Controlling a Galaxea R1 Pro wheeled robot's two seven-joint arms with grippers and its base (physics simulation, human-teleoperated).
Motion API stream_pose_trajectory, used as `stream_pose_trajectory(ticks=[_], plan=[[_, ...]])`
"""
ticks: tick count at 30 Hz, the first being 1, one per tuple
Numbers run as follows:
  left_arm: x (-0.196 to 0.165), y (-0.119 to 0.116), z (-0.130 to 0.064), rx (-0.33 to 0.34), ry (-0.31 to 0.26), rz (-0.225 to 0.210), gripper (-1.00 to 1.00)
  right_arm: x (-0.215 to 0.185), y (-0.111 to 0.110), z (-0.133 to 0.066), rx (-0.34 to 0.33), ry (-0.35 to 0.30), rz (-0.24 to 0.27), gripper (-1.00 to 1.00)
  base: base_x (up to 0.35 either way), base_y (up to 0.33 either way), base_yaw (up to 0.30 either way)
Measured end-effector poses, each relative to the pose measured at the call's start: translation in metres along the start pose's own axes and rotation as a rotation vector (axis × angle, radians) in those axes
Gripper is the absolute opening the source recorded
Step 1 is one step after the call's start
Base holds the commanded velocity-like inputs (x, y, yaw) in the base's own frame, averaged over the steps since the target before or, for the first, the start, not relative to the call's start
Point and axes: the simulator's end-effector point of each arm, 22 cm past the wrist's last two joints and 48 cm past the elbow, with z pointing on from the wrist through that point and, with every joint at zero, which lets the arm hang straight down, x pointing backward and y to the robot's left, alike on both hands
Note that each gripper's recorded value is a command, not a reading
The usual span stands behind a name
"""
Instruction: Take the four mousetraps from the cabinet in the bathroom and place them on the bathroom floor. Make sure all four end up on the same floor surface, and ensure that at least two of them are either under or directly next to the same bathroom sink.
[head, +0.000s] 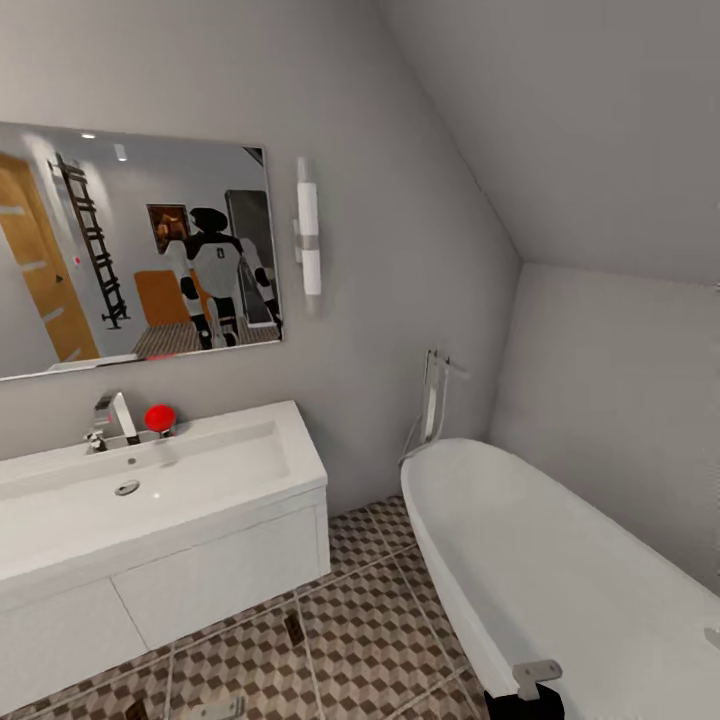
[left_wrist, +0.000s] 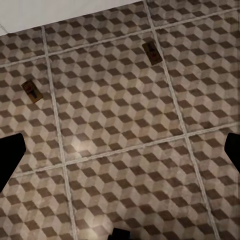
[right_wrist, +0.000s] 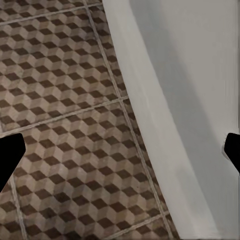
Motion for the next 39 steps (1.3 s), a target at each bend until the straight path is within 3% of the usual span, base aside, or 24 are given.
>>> stream_pose_trajectory(ticks=[17, 32, 39], plan=[[0.001, 0.008, 0.000, -0.011, -0.002, 0.001, 1.00, 0.016, 0.003, -0.003, -0.003, 0.026, 0.003, 1.00, 0.000, 0.000, -0.020], [0.009, 0.054, -0.004, -0.067, -0.052, 0.011, 1.00, 0.052, 0.002, -0.012, 0.000, 0.069, 0.003, 1.00, 0.000, 0.000, 0.000], [0.011, 0.073, -0.005, -0.091, -0.062, 0.017, 1.00, 0.057, -0.018, -0.014, 0.025, 0.074, -0.001, 1.00, 0.000, 0.000, 0.000]])
